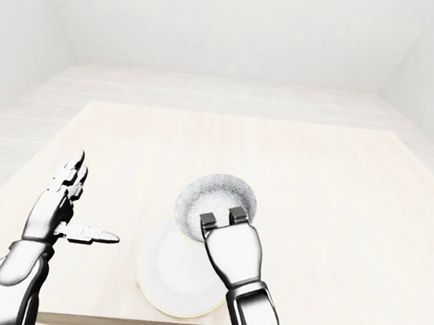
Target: Put the bowl on the plate.
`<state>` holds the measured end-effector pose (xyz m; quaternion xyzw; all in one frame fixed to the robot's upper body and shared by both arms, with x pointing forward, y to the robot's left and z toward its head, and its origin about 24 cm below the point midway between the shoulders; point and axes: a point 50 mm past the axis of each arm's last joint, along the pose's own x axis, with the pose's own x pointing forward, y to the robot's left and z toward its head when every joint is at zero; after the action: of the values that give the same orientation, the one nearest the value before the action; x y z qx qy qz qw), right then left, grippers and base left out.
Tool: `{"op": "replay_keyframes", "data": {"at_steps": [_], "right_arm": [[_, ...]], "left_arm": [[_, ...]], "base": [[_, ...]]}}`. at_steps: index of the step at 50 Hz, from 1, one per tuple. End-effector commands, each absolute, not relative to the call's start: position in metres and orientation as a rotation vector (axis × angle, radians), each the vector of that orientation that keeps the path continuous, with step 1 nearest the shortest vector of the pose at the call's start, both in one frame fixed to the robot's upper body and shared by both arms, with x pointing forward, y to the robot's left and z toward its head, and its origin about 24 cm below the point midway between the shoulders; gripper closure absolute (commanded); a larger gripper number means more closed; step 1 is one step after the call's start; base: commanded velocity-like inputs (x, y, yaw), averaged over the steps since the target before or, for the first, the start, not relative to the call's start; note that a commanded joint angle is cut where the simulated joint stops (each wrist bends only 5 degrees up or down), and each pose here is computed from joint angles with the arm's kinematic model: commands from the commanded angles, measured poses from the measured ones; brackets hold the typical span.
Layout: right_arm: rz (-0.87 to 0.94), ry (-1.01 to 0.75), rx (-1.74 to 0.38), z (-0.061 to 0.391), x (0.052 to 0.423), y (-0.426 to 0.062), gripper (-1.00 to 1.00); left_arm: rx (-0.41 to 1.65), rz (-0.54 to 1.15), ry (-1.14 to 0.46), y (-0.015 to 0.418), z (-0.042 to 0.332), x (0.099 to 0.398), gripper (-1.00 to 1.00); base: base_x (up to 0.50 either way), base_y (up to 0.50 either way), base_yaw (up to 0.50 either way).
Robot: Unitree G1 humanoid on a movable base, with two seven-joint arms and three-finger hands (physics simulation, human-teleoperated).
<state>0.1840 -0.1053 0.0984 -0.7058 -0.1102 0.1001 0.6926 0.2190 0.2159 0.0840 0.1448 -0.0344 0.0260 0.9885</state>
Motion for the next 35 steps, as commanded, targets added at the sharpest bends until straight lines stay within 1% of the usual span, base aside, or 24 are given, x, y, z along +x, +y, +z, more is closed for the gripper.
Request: {"op": "replay_keyframes", "data": {"at_steps": [1, 8, 18, 35], "right_arm": [[0.213, -0.304, -1.525, 0.102, 0.174, -0.101, 0.92], [0.281, -0.316, -1.528, 0.093, 0.172, -0.092, 0.92], [0.308, -0.344, -1.54, 0.095, 0.173, -0.087, 0.93], [0.357, -0.356, -1.553, 0.086, 0.167, -0.079, 0.92]], "left_arm": [[0.294, 0.05, -0.07, 0.215, 0.084, 0.219, -1.0], [0.296, 0.047, -0.077, 0.213, 0.086, 0.22, -1.0], [0.3, 0.048, -0.082, 0.214, 0.087, 0.22, -1.0], [0.301, 0.044, -0.077, 0.213, 0.086, 0.223, -1.0]], "base": [[0.0, 0.0, 0.0], [0.0, 0.0, 0.0], [0.0, 0.0, 0.0], [0.0, 0.0, 0.0]]}}
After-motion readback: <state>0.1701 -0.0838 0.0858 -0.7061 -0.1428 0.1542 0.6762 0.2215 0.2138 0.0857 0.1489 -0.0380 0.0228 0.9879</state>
